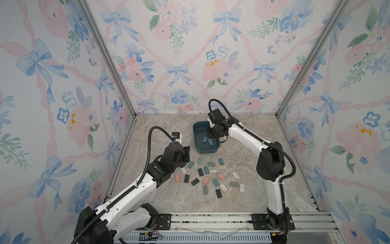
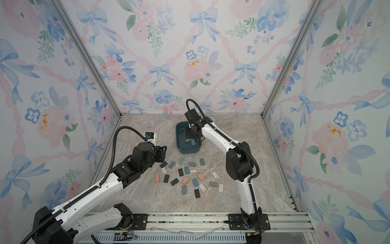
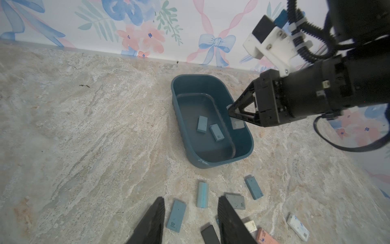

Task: Put the eraser in the storage box
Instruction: Place the eraser in the storage box.

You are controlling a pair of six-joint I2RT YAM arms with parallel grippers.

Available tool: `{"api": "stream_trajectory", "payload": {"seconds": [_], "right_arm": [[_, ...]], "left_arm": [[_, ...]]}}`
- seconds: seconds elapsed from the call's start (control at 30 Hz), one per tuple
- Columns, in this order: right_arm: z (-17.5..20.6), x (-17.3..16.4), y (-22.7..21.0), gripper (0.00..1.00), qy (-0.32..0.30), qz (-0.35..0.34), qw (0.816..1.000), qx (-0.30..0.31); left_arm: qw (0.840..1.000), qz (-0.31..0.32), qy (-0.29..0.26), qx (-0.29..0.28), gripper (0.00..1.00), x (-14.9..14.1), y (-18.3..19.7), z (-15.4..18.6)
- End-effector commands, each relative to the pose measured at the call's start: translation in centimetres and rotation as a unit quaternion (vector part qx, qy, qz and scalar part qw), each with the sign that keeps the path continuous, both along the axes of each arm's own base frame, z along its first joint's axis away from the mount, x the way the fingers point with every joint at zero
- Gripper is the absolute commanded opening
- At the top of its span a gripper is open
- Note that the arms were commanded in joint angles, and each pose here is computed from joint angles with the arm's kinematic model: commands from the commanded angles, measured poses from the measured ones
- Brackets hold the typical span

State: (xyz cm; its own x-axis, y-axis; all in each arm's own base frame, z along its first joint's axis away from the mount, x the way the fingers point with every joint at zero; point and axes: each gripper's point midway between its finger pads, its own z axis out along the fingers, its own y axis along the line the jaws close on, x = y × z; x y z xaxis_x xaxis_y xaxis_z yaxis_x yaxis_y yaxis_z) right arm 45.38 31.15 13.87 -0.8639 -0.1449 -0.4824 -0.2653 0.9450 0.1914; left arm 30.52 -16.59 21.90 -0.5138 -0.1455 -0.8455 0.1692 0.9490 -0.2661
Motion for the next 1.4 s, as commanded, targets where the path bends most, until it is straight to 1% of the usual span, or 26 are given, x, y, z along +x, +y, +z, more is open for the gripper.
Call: {"api": "stream_trajectory", "payload": {"seconds": [0.0,0.03,0.07,0.33,0.6,0.77,0.87,1.07,1.27,1.37], "right_arm": [[-1.3,0.1,0.9,0.22,0.033,0.028,0.999,-0.002],[-1.9,0.4,1.3,0.22,0.038,0.031,0.999,-0.001],[-2.5,0.7,1.7,0.22,0.043,0.035,0.998,0.000],[-5.8,2.2,4.0,0.22,0.064,0.044,0.997,0.007],[-8.1,2.8,4.5,0.22,0.077,0.035,0.996,0.005],[-8.9,2.9,4.5,0.26,0.081,0.029,0.996,0.006],[-9.0,3.0,4.6,0.32,0.082,0.028,0.996,0.009],[-8.0,3.3,4.5,0.42,0.075,0.025,0.997,0.017],[-5.1,3.2,4.5,0.44,0.056,0.030,0.998,0.025],[-3.2,3.1,4.2,0.45,0.040,0.034,0.998,0.026]], "left_arm": [[1.000,0.019,-0.003,-0.017,0.44,-0.5,0.7,0.3],[1.000,0.022,0.007,-0.012,0.44,-0.8,1.0,-0.9],[1.000,0.026,0.009,-0.011,0.44,-0.8,1.2,-1.1],[0.999,0.037,0.019,-0.005,0.44,-1.1,1.8,-1.7],[0.999,0.036,0.030,-0.010,0.43,-1.4,1.8,-2.4],[0.999,0.039,0.032,-0.012,0.43,-1.6,1.9,-2.6],[0.999,0.041,0.032,-0.011,0.43,-1.6,2.0,-2.6],[0.998,0.043,0.034,-0.011,0.43,-1.7,2.1,-2.7],[0.997,0.052,0.052,-0.010,0.44,-2.1,2.5,-3.3],[0.996,0.053,0.071,-0.007,0.47,-2.5,2.5,-4.1]]}}
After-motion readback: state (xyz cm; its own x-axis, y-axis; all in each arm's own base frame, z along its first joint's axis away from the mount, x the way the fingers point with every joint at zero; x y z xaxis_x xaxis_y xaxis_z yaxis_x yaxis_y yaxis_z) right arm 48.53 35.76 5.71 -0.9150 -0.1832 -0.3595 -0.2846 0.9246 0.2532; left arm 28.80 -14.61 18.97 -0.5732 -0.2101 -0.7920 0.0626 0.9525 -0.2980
